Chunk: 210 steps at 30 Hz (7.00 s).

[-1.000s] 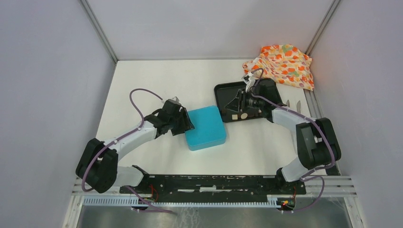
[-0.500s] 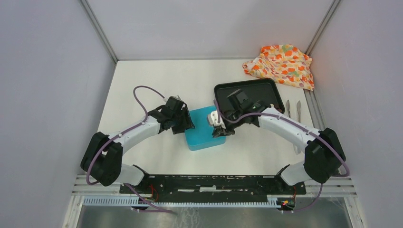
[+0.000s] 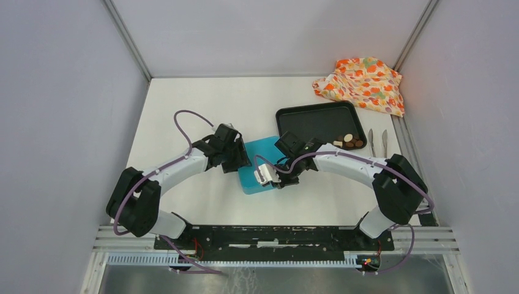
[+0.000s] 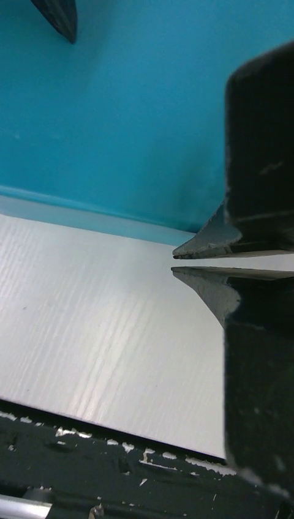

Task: Pack the chocolate
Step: Close the box lid on the packing box.

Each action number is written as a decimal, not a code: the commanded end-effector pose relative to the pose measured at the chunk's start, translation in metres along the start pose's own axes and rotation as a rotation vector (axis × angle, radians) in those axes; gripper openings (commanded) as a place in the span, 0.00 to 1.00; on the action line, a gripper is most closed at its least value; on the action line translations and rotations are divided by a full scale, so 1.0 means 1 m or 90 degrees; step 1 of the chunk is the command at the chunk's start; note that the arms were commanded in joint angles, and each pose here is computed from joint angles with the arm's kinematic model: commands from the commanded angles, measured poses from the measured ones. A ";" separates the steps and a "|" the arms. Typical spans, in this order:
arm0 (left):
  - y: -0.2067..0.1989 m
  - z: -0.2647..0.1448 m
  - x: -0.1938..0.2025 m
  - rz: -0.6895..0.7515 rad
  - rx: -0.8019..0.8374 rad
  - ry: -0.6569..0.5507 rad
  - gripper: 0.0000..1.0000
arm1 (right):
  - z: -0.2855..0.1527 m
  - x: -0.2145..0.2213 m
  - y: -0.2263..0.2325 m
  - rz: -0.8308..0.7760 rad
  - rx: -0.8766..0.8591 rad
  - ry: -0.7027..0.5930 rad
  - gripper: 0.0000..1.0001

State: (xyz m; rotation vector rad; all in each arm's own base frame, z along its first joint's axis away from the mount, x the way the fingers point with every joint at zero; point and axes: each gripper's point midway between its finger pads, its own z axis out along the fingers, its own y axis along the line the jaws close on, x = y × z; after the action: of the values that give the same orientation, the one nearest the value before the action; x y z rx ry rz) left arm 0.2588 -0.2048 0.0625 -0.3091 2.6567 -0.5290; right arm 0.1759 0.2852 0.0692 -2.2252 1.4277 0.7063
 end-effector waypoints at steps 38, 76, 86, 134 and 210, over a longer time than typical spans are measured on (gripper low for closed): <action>-0.019 0.009 -0.001 0.054 0.048 0.025 0.63 | -0.032 0.077 -0.005 0.002 0.102 0.153 0.26; -0.020 0.002 -0.168 0.092 0.179 -0.091 0.52 | -0.011 0.065 -0.008 -0.009 0.182 0.007 0.01; -0.027 0.055 -0.139 0.097 0.260 0.028 0.49 | -0.027 0.079 -0.035 0.081 0.262 0.010 0.00; 0.033 -0.024 -0.074 0.147 0.118 -0.007 0.39 | -0.016 0.052 0.033 -0.170 0.143 -0.101 0.13; -0.012 -0.036 0.017 0.064 0.279 0.000 0.45 | -0.084 -0.036 -0.030 -0.045 0.089 -0.032 0.17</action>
State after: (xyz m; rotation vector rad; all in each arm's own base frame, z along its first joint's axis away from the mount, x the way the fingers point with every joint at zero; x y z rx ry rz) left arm 0.2252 -0.2080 0.0654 -0.0489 2.5473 -1.0226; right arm 0.2545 0.3220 0.1357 -1.9752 1.5998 0.6172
